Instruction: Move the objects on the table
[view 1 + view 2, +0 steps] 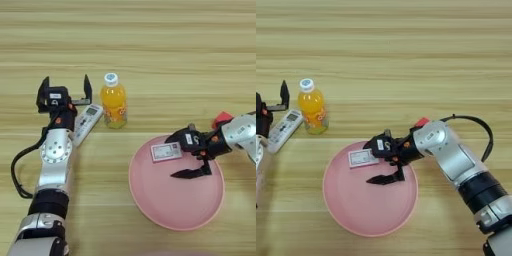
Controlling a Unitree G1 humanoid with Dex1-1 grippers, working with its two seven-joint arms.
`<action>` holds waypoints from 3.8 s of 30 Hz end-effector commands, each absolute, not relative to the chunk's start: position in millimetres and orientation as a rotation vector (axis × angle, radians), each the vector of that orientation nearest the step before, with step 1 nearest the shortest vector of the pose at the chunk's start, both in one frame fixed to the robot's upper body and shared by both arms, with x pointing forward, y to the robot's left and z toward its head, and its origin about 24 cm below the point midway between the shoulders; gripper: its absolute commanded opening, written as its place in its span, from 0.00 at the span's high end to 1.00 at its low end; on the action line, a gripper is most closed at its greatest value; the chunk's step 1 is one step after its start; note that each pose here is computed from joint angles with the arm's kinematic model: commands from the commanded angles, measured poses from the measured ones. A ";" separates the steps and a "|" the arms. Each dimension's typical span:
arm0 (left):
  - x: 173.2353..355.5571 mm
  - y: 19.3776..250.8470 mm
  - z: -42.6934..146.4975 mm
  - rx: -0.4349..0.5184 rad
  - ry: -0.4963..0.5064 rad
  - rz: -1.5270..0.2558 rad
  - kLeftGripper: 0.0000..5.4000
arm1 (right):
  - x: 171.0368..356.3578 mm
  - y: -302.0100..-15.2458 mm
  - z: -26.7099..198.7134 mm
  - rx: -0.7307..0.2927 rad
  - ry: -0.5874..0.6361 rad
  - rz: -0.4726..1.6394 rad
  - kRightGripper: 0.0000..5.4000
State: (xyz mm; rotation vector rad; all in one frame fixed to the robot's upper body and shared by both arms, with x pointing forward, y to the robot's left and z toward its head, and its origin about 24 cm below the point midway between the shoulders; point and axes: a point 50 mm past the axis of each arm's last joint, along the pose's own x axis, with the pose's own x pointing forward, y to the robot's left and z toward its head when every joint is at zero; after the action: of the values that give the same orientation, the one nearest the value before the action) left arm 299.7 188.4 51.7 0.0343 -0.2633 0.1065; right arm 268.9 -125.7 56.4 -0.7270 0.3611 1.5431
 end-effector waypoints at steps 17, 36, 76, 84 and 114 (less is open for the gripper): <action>302.0 185.5 54.0 0.042 -0.273 0.099 0.00 | 269.5 -129.7 57.3 -0.743 0.412 1.528 0.61; 301.6 186.9 53.7 0.046 -0.271 0.099 0.00 | 287.7 -132.7 114.0 -0.649 0.219 1.431 0.61; 300.7 187.6 51.8 0.048 -0.270 0.099 0.00 | 351.6 -147.5 48.5 -0.631 0.501 1.055 0.61; 300.9 188.0 52.1 0.047 -0.270 0.101 0.00 | 351.4 -149.5 49.1 -0.644 0.497 1.059 0.48; 303.8 186.5 51.5 0.044 -0.263 0.103 0.00 | 308.8 -101.3 138.5 -0.369 -0.024 1.210 0.00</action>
State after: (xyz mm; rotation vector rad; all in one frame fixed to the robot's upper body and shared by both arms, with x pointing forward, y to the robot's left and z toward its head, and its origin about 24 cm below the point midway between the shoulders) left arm 300.6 187.5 48.0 0.0317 -0.2509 0.1069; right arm 314.0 -107.3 132.5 -0.4245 0.0126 1.2063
